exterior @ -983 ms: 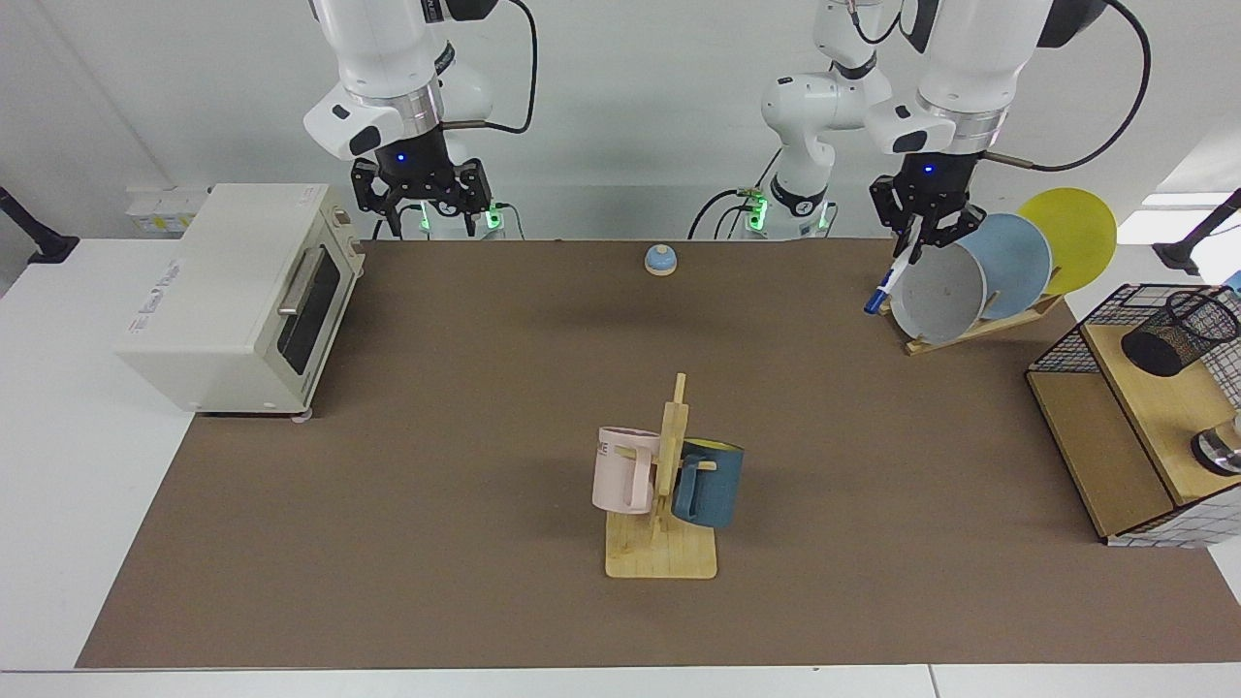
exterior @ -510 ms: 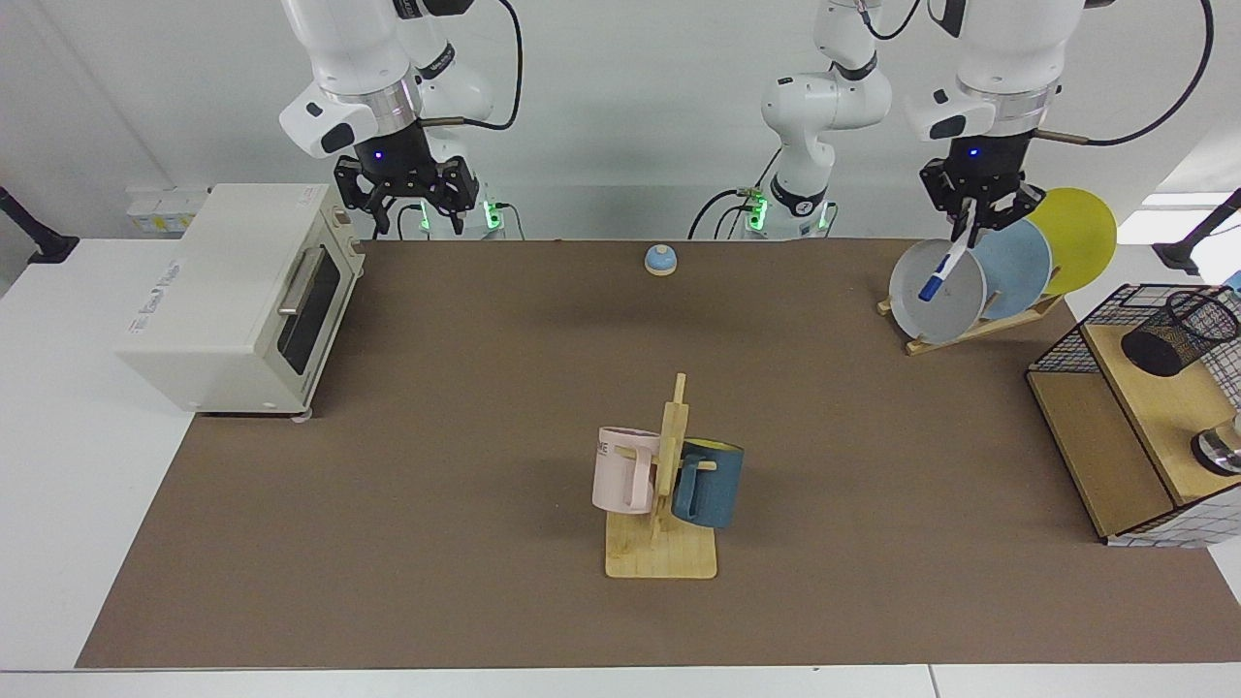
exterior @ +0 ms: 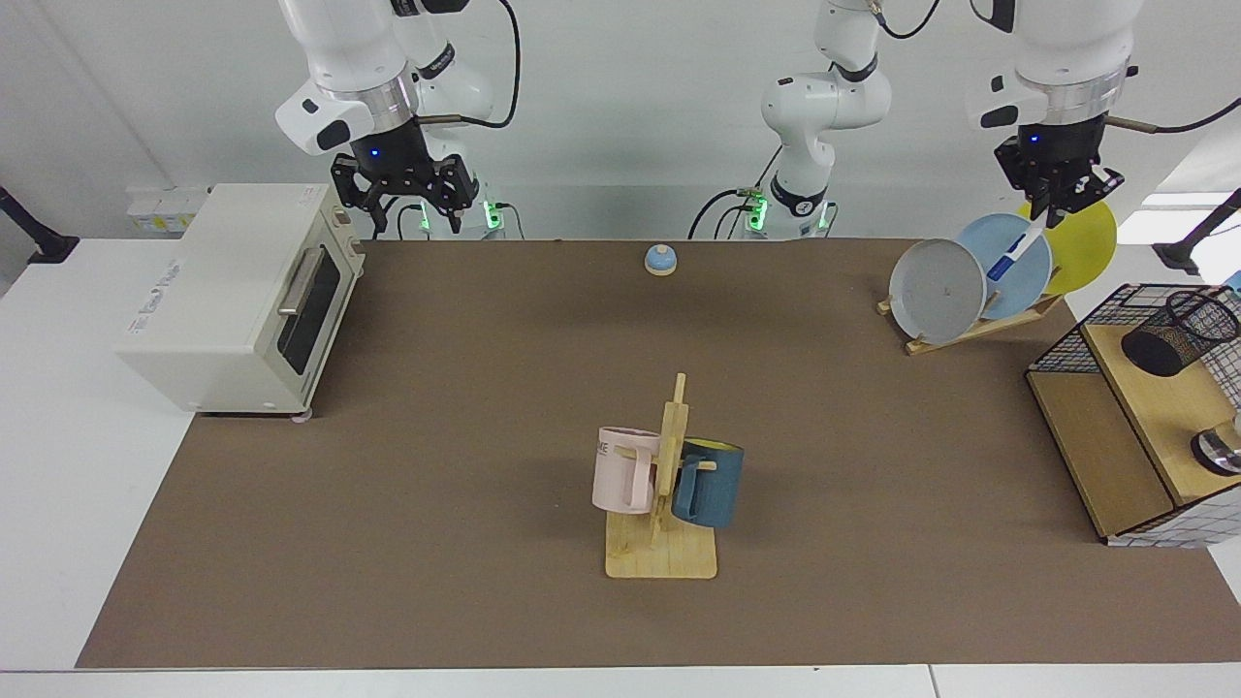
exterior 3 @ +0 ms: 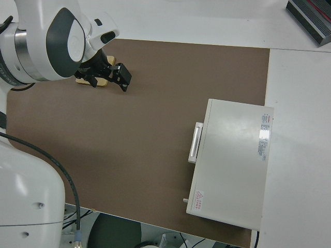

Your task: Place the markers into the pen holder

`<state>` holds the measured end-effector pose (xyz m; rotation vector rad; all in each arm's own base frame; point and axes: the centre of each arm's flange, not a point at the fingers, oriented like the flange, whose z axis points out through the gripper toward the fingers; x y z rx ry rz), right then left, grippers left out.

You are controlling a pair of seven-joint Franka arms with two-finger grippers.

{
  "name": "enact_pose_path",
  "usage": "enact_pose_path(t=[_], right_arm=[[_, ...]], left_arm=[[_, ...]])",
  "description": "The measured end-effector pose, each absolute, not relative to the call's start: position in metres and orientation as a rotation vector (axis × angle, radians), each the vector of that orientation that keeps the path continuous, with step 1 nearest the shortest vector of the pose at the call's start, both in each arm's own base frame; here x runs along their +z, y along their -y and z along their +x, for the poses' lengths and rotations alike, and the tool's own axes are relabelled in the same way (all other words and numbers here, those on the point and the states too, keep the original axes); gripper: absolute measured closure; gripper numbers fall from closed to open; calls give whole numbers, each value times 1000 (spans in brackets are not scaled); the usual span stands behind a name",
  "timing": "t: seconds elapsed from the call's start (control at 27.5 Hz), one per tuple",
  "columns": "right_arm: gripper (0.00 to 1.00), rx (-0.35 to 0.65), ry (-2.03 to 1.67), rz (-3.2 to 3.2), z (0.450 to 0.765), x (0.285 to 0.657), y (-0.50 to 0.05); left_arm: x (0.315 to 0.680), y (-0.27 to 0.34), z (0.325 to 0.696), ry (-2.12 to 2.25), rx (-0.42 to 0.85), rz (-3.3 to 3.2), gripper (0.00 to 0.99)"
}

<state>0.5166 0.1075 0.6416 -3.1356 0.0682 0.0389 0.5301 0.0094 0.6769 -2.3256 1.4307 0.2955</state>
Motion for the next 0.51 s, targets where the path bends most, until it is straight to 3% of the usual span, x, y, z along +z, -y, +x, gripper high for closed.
enact_pose_path(t=[0.51], right_arm=[[0, 38, -47, -3137, 515, 642, -115]], left_arm=[[687, -118, 557, -1616, 445, -2129, 833]])
